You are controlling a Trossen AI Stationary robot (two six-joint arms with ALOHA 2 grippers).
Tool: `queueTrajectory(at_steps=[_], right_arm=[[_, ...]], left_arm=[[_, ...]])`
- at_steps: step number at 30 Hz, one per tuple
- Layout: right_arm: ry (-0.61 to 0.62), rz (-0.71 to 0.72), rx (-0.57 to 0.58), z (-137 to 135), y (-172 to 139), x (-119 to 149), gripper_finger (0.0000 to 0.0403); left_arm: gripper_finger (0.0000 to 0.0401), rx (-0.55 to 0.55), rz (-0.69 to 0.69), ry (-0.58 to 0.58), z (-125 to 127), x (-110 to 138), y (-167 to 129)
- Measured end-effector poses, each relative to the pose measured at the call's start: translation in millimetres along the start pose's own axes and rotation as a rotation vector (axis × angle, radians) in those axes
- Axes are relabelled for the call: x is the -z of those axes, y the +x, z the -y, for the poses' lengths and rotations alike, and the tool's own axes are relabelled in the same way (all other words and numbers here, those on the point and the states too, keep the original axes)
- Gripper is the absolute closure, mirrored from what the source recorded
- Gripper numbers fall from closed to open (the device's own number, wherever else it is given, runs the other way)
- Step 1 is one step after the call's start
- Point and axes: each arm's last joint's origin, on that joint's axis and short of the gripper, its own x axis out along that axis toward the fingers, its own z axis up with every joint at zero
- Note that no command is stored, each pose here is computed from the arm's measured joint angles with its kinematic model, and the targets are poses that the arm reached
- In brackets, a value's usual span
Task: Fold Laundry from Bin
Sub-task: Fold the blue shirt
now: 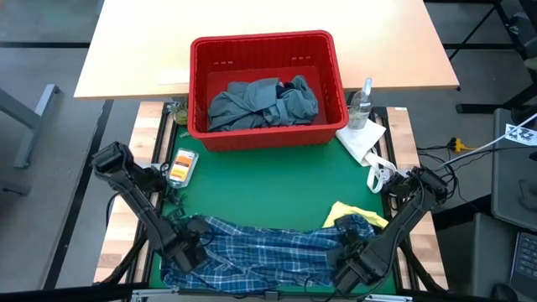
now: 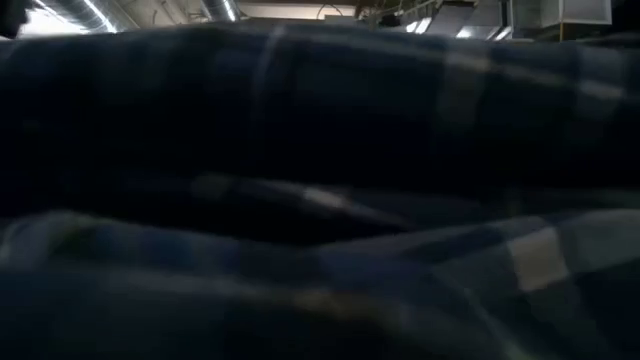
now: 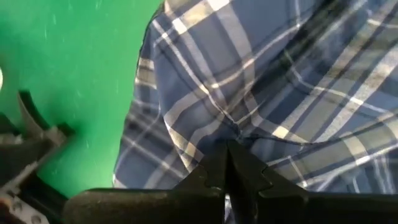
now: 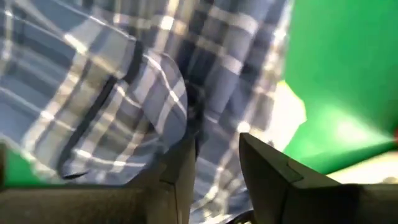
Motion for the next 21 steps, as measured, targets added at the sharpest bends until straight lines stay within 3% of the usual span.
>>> queueTrajectory(at_steps=[7,16,21], right_arm=[[-0.082,0.061,0.136,4,0,-2,0.0276],[-0.130,0.053,0.127,4,0,-2,0.0276],[-0.148,0.039,0.090,3,-1,-1,0.0276]], left_arm=[[0.0401,0.011,-0.001,-0.024,1,14,-3],[0.0399,0.014,0.030,-0.031,2,15,-3],[0.0363,0.009,0.030,-0.011,1,15,-3]])
